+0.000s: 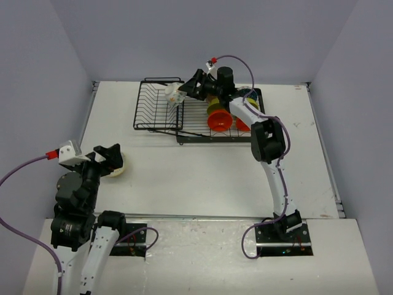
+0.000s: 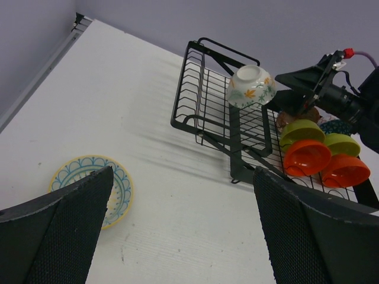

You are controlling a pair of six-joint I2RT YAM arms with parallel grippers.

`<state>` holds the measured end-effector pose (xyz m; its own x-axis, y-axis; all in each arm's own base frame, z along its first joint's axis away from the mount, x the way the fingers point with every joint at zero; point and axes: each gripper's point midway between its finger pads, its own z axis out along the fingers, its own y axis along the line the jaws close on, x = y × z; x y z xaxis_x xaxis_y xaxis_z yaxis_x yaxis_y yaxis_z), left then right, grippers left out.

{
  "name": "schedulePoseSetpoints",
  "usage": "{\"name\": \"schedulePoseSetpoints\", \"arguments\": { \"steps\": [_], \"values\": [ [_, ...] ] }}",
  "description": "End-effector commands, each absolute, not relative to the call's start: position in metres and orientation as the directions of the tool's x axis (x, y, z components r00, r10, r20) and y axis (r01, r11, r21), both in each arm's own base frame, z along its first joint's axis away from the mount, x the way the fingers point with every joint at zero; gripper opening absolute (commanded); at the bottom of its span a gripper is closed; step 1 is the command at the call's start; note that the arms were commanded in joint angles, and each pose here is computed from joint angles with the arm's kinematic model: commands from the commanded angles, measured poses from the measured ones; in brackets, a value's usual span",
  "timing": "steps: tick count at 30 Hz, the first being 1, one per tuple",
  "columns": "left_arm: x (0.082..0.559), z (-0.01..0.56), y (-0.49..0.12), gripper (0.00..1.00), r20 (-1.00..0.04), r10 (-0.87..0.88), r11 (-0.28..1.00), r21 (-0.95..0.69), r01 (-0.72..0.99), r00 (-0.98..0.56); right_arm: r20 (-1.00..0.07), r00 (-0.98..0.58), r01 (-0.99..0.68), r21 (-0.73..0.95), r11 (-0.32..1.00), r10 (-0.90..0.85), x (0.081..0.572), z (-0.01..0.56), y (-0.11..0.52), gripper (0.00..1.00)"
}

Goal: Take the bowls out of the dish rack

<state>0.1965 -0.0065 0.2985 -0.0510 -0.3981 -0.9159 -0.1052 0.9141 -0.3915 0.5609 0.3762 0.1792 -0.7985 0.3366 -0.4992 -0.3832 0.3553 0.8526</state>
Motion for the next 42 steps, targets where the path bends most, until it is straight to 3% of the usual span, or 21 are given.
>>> {"name": "schedulePoseSetpoints", "arguments": {
  "steps": [1,13,29,34,42],
  "values": [
    [0.193,0.31,-0.002,1.0,-0.92,-0.392,0.915,-0.39,-0.107,0.0,-0.509,-0.808,-0.448,0.858,0.252,0.297,0.552,0.207,0.388,0.74],
    [0.19,0.312,0.002,1.0,-0.917,-0.399,0.91,-0.398,-0.12,0.013,-0.474,-0.831,-0.446,0.88,0.162,0.29,0.549,0.209,0.394,0.68],
    [0.192,0.31,-0.001,1.0,-0.918,-0.395,0.913,-0.393,-0.113,0.0,-0.48,-0.825,-0.461,0.877,0.136,0.298,0.545,0.217,0.394,0.61],
    [0.192,0.311,-0.001,1.0,-0.919,-0.395,0.913,-0.392,-0.109,0.002,-0.499,-0.811,-0.483,0.866,0.132,0.307,0.543,0.229,0.391,0.61],
    [0.191,0.311,0.0,1.0,-0.918,-0.396,0.912,-0.395,-0.11,0.007,-0.441,-0.857,-0.437,0.896,0.079,0.265,0.538,0.213,0.399,0.61]
  ]
}}
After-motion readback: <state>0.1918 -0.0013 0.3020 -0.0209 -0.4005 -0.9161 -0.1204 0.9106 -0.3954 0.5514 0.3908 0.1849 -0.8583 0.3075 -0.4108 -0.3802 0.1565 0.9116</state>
